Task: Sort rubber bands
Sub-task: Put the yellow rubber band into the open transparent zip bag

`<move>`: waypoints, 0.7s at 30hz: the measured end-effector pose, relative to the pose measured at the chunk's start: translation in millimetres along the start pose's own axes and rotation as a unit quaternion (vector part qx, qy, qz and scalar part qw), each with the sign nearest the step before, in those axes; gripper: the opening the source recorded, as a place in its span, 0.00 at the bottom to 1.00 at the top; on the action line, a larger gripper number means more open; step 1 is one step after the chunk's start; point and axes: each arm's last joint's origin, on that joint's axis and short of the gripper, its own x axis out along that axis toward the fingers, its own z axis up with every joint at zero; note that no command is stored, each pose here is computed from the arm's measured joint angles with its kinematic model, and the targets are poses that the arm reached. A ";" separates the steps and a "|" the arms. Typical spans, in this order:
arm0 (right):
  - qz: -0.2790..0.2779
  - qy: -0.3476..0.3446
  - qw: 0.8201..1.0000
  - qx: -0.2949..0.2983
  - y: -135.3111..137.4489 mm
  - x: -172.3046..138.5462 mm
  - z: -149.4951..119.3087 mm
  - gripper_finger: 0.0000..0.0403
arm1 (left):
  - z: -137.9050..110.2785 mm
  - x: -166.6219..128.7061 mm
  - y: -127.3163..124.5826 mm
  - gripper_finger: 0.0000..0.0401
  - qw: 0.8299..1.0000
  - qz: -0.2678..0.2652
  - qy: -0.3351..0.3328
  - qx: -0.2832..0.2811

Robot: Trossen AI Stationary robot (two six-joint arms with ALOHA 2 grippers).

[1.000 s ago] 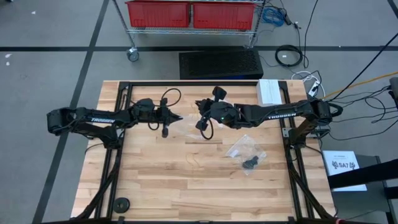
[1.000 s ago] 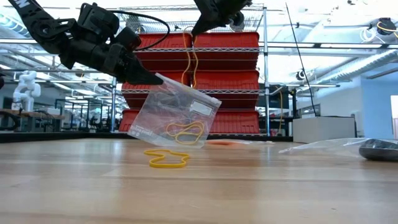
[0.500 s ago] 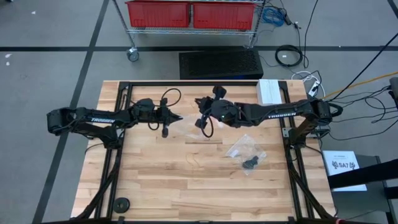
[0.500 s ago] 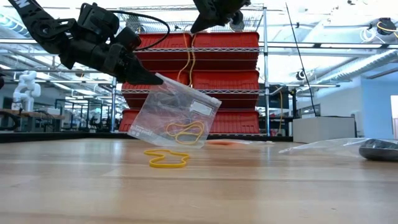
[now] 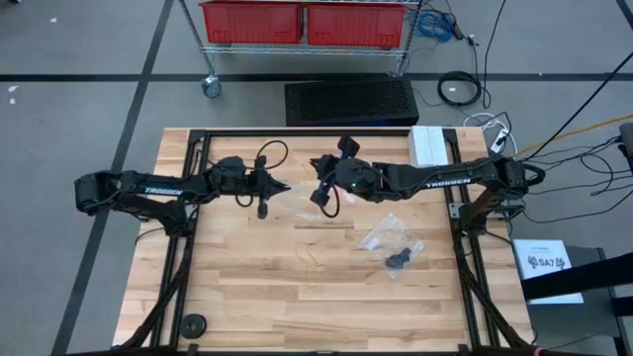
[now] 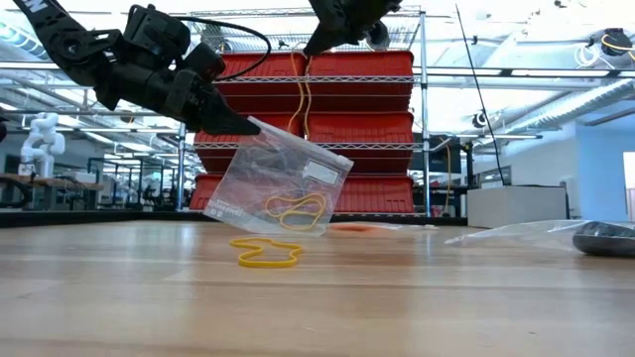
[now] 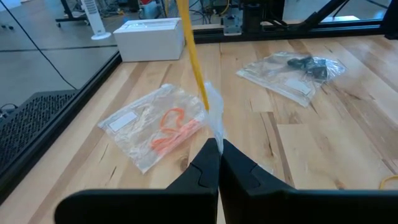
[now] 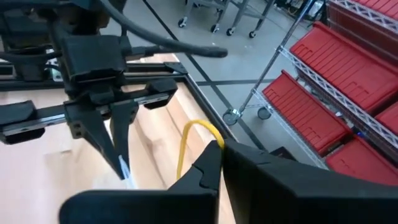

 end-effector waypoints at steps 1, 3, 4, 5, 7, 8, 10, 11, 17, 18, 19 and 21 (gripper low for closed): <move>0.001 0.003 1.000 0.003 0.1 0.0 -0.6 0.00 | 0.0 0.0 -0.1 0.00 1.000 0.000 0.000 0.000; 0.005 0.009 1.000 0.007 0.4 0.0 -2.1 0.00 | 0.0 0.0 0.0 0.00 1.000 0.000 0.000 0.000; 0.009 0.012 1.000 0.013 0.8 0.1 -2.8 0.00 | 0.0 0.0 0.0 0.00 1.000 0.000 0.000 0.000; 0.010 0.016 1.000 0.017 1.5 1.0 -4.1 0.00 | 0.0 0.0 -0.1 0.00 1.000 0.000 0.000 0.000; 0.012 0.031 0.999 0.018 4.0 2.5 -8.5 0.00 | 0.0 0.0 0.0 0.00 1.000 0.000 0.000 0.000; 0.013 0.039 0.999 0.019 5.8 4.4 -11.4 0.00 | 0.0 0.0 0.0 0.00 1.000 0.000 0.000 0.000; 0.022 0.053 0.998 0.023 9.5 7.5 -16.4 0.00 | 0.0 0.0 0.0 0.00 1.000 0.000 0.000 0.000; 0.030 0.059 0.997 0.028 11.6 9.5 -18.8 0.00 | -0.1 0.0 -0.1 0.00 1.000 0.000 0.000 0.000; 0.056 0.092 0.993 0.041 23.2 22.3 -33.6 0.00 | -0.2 -0.1 0.0 0.00 1.000 0.000 0.000 0.000; 0.064 0.096 0.992 0.044 24.7 23.6 -35.3 0.00 | -0.3 -0.1 0.0 0.00 1.000 0.000 0.001 0.000; 0.069 0.103 0.991 0.047 26.7 26.1 -38.3 0.00 | -0.3 0.0 -0.1 0.00 1.000 0.000 0.001 0.000; 0.072 0.118 0.989 0.050 28.7 30.7 -44.3 0.00 | -0.3 -0.1 -0.1 0.00 1.000 0.000 0.001 0.000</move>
